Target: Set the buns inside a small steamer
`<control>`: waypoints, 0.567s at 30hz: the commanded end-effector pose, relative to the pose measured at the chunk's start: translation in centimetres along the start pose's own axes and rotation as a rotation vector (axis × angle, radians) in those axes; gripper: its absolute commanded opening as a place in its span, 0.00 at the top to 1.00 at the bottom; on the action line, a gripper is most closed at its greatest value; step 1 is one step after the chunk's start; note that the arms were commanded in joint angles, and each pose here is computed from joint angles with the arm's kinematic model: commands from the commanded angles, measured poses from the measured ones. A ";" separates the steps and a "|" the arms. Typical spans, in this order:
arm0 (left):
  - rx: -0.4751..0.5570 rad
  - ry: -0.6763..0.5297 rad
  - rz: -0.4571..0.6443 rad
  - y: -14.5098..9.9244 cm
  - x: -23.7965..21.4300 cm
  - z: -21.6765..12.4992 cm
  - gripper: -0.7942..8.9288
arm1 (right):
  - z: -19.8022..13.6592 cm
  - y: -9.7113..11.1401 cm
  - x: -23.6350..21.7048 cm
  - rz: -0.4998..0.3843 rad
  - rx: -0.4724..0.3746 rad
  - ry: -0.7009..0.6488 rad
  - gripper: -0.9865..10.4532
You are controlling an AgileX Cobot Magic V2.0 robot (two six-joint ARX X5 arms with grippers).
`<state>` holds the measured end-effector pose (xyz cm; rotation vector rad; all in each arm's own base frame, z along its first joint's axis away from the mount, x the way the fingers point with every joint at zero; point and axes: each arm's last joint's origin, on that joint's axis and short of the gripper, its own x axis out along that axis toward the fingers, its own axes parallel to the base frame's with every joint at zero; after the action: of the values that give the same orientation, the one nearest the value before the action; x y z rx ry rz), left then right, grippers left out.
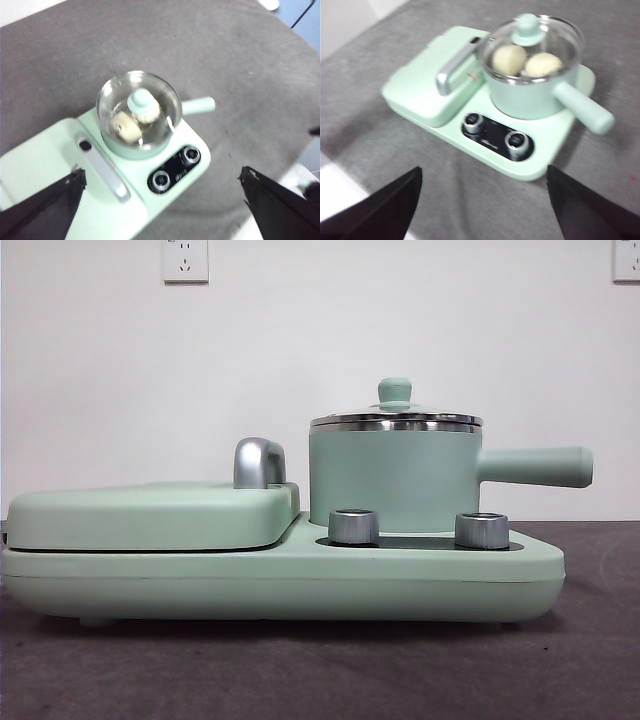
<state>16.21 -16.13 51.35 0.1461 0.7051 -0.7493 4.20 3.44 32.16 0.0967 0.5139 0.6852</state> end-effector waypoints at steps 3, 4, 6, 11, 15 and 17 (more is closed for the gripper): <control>-0.001 0.081 -0.005 0.0 -2.2 -4.0 0.42 | 0.6 0.3 -0.1 0.052 -0.004 -0.041 0.57; -0.012 0.104 -0.001 0.2 -2.5 -5.4 0.44 | 0.6 0.3 -0.1 0.054 -0.004 -0.044 0.57; -0.040 0.133 0.005 0.5 -2.8 -7.6 0.48 | 0.6 0.3 -0.1 0.054 -0.005 -0.046 0.57; -0.140 0.025 0.060 1.4 -3.8 -13.7 0.50 | 0.6 0.3 -0.1 0.068 -0.005 -0.044 0.57; -0.204 -0.114 0.102 2.2 -4.4 -18.1 0.50 | 0.6 0.3 -0.1 0.068 -0.005 -0.044 0.57; -0.230 -0.169 0.117 2.5 -4.6 -20.3 0.51 | 0.6 0.3 -0.1 0.068 -0.005 -0.044 0.57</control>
<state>4.81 -4.37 38.66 -0.0430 0.6222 -0.5644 4.24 3.64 32.57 0.1163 0.4782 0.7402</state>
